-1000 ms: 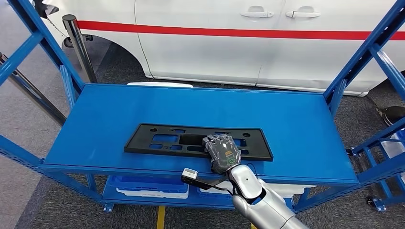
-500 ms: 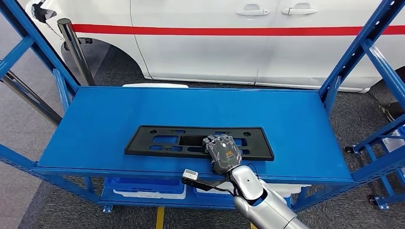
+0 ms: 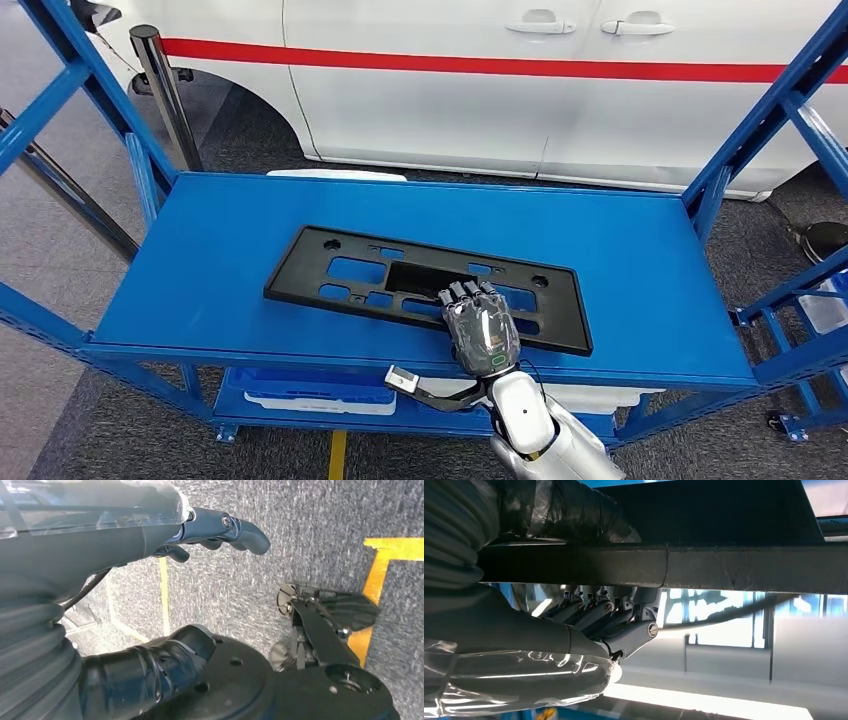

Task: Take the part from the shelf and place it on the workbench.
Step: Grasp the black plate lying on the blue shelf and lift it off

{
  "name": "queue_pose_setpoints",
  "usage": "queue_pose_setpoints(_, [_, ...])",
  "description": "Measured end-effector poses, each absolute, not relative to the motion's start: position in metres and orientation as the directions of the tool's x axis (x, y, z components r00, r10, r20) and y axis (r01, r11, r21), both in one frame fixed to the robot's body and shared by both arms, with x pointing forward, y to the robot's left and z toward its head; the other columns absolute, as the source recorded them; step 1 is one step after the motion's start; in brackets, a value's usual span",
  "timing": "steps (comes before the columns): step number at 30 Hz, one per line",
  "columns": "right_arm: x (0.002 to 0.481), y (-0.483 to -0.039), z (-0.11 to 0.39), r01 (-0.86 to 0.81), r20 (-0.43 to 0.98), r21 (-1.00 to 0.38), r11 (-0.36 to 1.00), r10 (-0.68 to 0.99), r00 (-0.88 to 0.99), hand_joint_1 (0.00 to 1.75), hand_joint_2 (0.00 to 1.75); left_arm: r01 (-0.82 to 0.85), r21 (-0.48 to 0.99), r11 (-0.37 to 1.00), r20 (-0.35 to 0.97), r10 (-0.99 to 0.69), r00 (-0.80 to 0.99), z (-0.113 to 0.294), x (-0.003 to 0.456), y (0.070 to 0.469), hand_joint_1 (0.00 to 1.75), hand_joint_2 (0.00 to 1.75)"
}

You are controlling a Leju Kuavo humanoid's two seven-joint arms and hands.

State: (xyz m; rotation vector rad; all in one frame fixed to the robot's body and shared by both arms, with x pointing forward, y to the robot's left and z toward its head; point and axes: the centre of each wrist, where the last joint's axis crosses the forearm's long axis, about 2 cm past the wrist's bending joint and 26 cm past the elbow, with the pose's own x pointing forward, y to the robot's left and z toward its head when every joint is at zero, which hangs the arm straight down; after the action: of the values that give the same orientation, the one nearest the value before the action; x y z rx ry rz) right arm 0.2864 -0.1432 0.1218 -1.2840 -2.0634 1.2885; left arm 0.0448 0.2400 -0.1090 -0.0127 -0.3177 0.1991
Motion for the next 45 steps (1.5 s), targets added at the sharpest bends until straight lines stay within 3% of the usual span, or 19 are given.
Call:
queue_pose_setpoints(9, [0.284, -0.147, 0.130, 0.551, -0.098, -0.812, 0.191, 0.886, -0.452, 1.75, 1.75, -0.191, -0.052, 0.980, 0.292, 0.198, 0.936, -0.109, 0.045, 0.239, 0.00, 1.75])
queue_pose_setpoints(45, [0.277, -0.149, 0.113, 0.511, -0.092, -0.843, 0.168, 0.891, -0.445, 1.75, 1.75, -0.186, -0.066, 0.980, 0.252, 0.197, 0.947, -0.109, 0.043, 0.240, 0.00, 1.75])
